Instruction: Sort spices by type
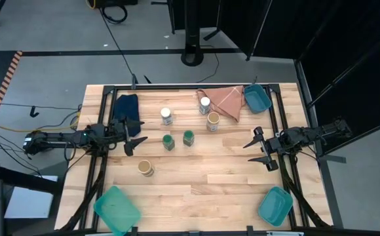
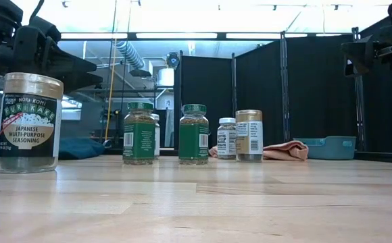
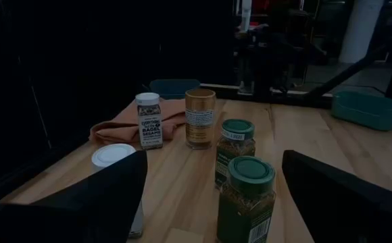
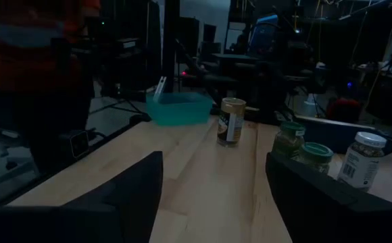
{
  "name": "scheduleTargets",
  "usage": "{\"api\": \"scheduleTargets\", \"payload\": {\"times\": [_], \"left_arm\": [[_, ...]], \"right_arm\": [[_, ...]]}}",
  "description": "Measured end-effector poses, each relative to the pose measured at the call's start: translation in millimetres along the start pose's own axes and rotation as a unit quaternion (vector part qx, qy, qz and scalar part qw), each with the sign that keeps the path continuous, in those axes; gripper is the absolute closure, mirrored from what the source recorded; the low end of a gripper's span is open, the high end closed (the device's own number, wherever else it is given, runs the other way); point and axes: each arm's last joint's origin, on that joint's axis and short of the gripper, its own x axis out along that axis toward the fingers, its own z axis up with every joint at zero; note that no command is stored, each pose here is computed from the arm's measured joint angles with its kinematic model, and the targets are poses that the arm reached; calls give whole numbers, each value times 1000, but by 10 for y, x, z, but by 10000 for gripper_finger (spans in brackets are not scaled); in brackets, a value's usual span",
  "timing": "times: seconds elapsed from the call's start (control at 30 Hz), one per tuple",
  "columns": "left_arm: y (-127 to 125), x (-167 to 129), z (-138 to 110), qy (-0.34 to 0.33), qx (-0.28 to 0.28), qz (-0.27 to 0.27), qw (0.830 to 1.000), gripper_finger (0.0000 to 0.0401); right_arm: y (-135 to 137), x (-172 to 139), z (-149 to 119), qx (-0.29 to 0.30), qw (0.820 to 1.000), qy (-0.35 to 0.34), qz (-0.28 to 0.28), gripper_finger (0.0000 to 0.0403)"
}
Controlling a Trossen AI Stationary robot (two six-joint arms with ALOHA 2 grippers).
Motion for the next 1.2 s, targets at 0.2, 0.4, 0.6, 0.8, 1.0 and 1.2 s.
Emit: {"api": "scheduleTargets", "payload": {"times": [0.2, 0.4, 0.6, 0.8, 1.0, 1.2], "left_arm": [[-1, 0, 35, -18, -5, 0, 1000, 50], [-2, -6, 110, -55, -54, -4, 997, 50], [0, -31, 246, -124, -151, -20, 981, 50], [4, -60, 341, -172, -175, -30, 969, 50], [10, -72, 374, -190, -181, -27, 964, 50], [4, -72, 377, -191, -180, -36, 964, 50]], "right_arm": [[0, 0, -1, 0, 1000, 0, 0, 133], [0, 0, -1, 0, 1000, 0, 0, 135], [0, 0, -1, 0, 1000, 0, 0, 132], [0, 0, 0, 0, 1000, 0, 0, 133], [0, 0, -1, 0, 1000, 0, 0, 133], [0, 0, 0, 0, 1000, 0, 0, 135]]}}
